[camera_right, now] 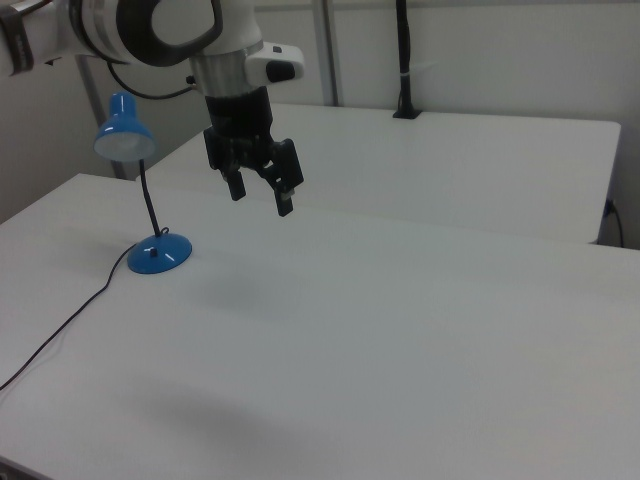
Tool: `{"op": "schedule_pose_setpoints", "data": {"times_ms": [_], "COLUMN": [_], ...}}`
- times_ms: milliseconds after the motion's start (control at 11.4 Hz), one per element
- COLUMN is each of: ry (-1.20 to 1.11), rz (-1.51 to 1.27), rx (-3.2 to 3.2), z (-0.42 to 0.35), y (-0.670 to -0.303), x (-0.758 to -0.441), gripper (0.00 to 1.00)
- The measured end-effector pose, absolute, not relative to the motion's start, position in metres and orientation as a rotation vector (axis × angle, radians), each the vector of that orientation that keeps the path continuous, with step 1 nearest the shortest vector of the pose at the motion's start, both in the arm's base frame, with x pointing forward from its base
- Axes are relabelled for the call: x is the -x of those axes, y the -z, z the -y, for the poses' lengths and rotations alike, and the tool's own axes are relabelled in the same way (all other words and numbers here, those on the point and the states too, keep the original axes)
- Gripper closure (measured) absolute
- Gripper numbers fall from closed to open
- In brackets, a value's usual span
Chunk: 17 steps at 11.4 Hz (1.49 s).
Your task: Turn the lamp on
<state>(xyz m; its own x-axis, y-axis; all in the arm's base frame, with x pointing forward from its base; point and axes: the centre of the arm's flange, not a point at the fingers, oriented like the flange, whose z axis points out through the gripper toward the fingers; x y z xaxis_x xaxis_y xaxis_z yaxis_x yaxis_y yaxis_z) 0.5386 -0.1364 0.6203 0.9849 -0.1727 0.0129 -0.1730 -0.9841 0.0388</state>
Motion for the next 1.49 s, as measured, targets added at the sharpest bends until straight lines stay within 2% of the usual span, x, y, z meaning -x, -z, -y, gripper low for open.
{"op": "schedule_pose_setpoints", "data": {"times_ms": [350,1487], "ry": [0.073,0.05], "rz": [0.255,0.248], "rx": [-3.102,-3.1], "z": [0.13,0.1277], "y": [-0.6151,-0.6224], "x": [-0.5339,-0.5349], "gripper": [0.0,0.0]}}
